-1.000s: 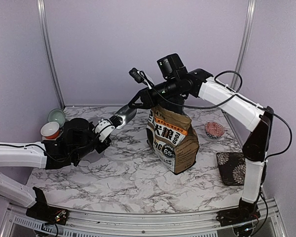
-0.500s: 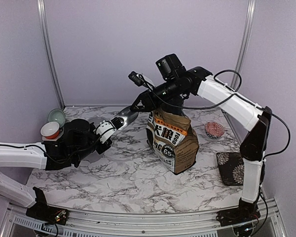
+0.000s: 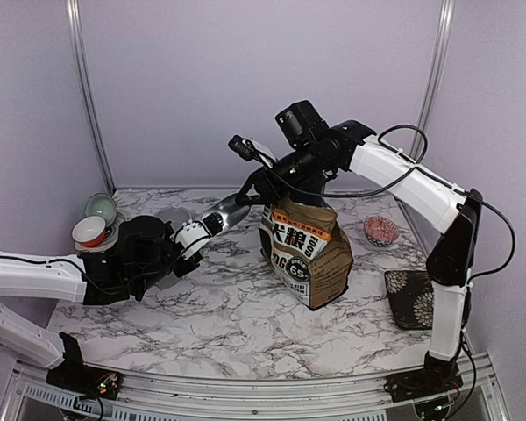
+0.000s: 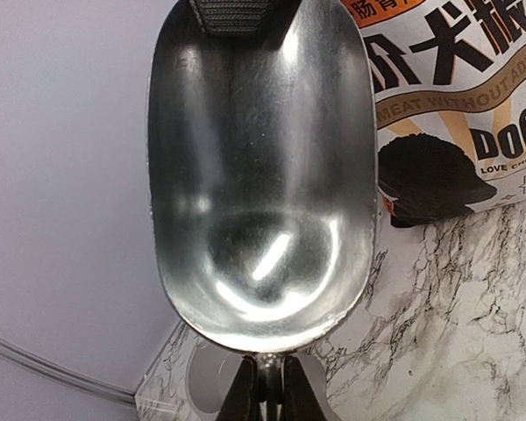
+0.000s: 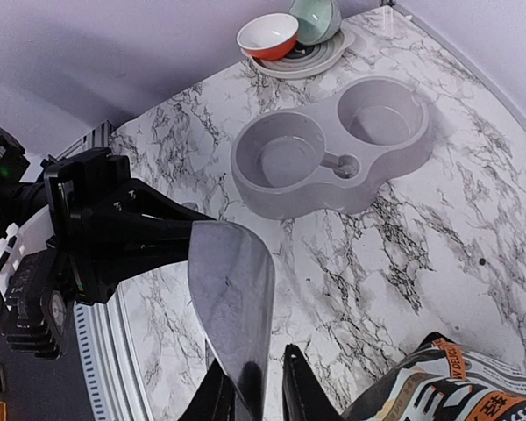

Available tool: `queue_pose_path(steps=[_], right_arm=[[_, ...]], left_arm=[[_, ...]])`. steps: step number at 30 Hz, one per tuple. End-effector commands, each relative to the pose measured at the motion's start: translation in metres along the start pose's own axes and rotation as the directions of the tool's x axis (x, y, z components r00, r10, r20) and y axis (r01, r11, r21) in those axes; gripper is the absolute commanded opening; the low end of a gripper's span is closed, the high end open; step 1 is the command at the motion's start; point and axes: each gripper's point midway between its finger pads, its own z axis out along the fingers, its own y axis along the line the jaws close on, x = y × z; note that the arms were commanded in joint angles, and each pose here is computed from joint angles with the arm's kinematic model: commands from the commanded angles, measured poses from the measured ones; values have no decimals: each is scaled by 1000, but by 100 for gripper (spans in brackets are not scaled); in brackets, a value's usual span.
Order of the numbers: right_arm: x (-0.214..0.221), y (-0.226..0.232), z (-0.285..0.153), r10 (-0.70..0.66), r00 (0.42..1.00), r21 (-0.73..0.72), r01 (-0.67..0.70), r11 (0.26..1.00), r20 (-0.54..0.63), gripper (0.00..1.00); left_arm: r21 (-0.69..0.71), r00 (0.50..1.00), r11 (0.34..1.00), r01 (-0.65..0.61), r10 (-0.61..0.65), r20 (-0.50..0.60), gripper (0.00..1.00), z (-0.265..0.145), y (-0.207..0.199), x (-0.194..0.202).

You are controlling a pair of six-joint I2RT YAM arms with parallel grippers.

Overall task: Serve the pet food
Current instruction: Pass from the left arm to the right

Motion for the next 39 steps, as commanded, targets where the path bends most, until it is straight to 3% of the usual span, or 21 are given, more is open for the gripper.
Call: queue_pose_path(steps=[1,8,13,20,29,32,39], right_arm=[[15,5,4,9,998,-3,-9,1000,-54,18],[19,9,4,5,998,-20,-7,1000,-66,0],[18,10,4,-1,998,-26,-1,1000,-62,0],[1,16,-2,-23,1000,-40,23,999,-13,0],[-26,21,-20,-77,993,-10,79,997,90,0],[-33,23,-25,-96,988,-9,98,995,121,0],[-54,36,-49,-199,955,16,200,980,222,0]], left_arm=[[-42,999,999,3,-1,46,0,0,11,-21],[-57,999,998,-8,10,38,0,2,12,-20],[-61,999,998,-5,7,36,1,1,13,-20],[-68,999,998,5,-2,47,28,-5,15,-23],[-58,996,997,42,-37,82,75,-19,18,-23],[-39,990,995,95,-90,112,82,-27,22,-29],[74,947,966,248,-258,192,86,-56,32,-47]])
